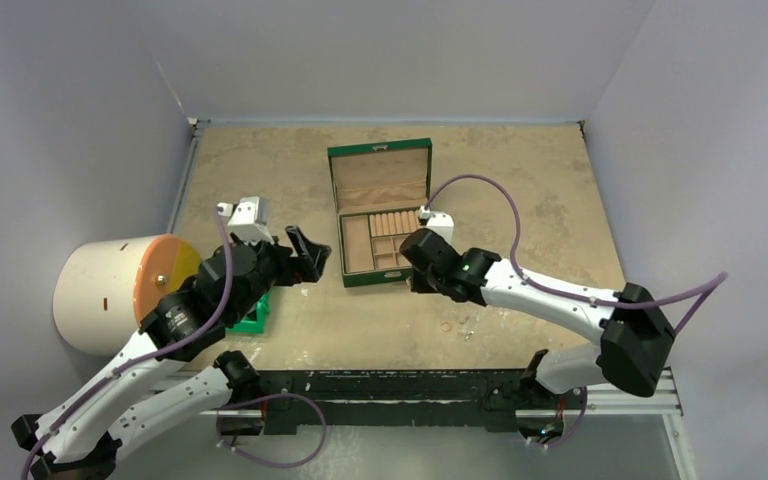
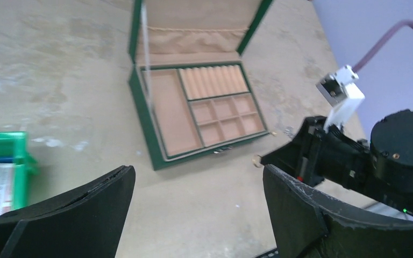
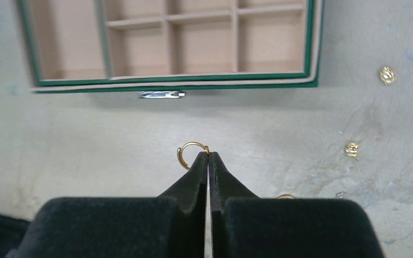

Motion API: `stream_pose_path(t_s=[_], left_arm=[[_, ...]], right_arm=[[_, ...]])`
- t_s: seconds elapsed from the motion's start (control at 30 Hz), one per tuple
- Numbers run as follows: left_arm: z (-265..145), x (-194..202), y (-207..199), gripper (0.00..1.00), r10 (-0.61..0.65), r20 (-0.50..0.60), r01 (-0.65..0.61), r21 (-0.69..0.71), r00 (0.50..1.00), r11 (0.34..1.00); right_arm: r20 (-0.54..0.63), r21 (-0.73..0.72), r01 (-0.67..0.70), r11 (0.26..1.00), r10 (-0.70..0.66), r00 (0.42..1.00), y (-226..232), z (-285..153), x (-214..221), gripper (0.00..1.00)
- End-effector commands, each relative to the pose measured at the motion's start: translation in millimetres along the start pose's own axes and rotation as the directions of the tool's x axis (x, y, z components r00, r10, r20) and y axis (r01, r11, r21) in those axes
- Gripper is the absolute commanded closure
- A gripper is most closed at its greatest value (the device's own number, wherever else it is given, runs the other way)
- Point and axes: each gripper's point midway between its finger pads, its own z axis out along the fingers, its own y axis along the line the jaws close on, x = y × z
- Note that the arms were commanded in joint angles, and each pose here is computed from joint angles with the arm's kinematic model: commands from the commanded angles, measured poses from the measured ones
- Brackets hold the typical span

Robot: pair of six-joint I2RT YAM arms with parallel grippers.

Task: Organize the mixed jewelry

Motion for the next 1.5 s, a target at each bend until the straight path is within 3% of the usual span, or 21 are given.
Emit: stream_pose_path(t_s=[0.0, 0.27, 0.7, 0.87, 1.47], left_arm=[[2, -5, -53, 0.13, -0.152, -0.047, 0.159, 0.209, 0.987, 0.965], [17, 16, -91, 0.27, -0.223, -0.16, 0.266, 0.341, 0.962, 0.902], [34, 47, -121, 0.48, -0.291, -0.302, 0.402, 0.424, 0.908, 0.812], [34, 44, -129, 0.54, -0.31, -0.312, 0.427, 0.455, 0.898, 0.781], [34, 50, -130, 0.69, -0.301, -0.333, 0.432, 0.454, 0.894, 0.78]], right_arm=[[0.068, -0.144, 0.055, 0.988, -0.046, 0.997, 28, -36, -35, 1.0], [0.064, -0.329, 0.071, 0.942, -0.053, 0.997, 55, -83, -49, 1.0], [0.042, -0.525, 0.065, 0.849, -0.05, 0.998, 80, -141, -58, 1.0], [0.051, -0.548, 0.056, 0.834, -0.033, 0.998, 84, -148, -62, 1.0], [0.096, -0.577, 0.032, 0.816, 0.029, 0.995, 94, -154, -79, 1.0]])
